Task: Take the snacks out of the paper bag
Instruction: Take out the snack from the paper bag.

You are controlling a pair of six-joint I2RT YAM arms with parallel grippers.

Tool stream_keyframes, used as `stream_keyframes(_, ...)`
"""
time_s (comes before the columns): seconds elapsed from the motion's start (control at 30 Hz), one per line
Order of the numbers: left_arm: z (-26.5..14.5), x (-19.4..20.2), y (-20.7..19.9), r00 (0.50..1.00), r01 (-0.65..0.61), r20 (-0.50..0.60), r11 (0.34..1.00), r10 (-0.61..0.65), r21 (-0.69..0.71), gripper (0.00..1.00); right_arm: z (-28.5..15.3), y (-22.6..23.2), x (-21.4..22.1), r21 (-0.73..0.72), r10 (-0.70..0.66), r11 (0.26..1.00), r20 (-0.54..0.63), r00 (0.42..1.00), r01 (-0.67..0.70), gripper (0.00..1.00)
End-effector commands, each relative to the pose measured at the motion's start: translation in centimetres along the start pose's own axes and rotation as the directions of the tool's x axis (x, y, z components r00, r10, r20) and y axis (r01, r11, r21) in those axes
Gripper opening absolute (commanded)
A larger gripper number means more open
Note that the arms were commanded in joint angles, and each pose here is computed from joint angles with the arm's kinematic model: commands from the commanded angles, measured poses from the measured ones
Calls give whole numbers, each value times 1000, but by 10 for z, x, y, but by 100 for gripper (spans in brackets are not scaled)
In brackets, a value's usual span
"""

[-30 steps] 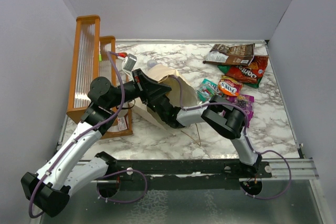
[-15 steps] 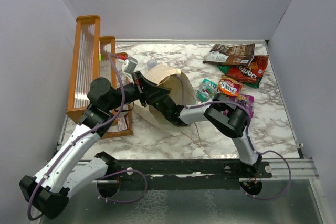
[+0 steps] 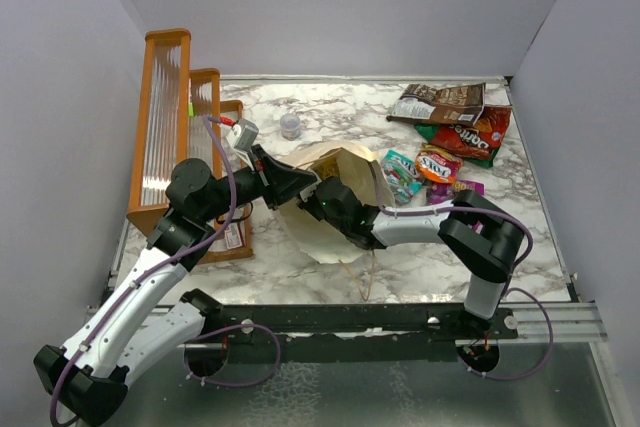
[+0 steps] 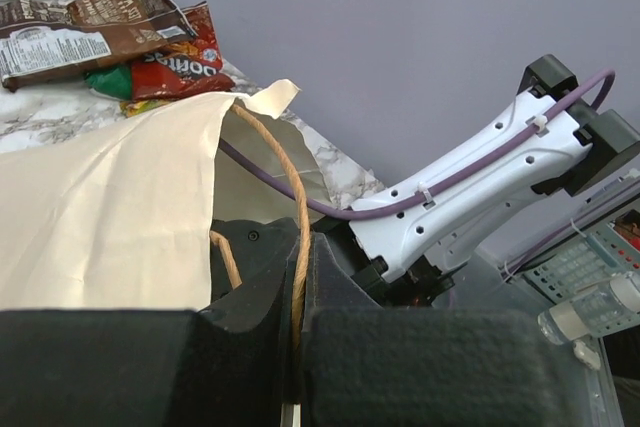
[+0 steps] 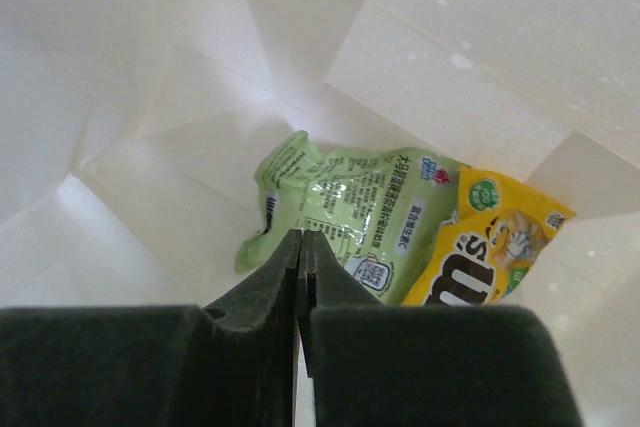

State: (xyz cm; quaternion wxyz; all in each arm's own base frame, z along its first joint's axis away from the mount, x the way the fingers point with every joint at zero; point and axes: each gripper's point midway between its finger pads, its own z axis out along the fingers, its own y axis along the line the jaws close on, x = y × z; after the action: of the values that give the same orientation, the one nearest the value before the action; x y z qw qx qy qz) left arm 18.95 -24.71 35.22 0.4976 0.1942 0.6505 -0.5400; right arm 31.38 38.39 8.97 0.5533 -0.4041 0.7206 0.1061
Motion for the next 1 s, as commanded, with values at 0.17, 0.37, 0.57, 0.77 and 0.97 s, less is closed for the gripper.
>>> stream_keyframes(0.17,-1,-10,-21,999,-41,30,994,38,100,0,5,-44,20,294,43,956,-112,993,-9,45)
stream_keyframes(0.37,0,-10,-30,999,-34,21,988,31,150,0,19,-48,27,338,50,941,-105,993,-11,74)
stream_keyframes(0.57,-2,-7,-38,999,-35,-8,981,38,189,0,53,-40,29,300,27,954,-58,998,-8,76)
stream_keyframes(0.77,-1,-4,-34,1000,-18,-19,985,22,171,0,85,-31,13,168,51,984,69,996,-62,73)
stream_keyframes(0.97,-2,-2,-31,1000,-13,-19,988,16,153,0,102,-31,-5,133,43,990,69,997,-52,55)
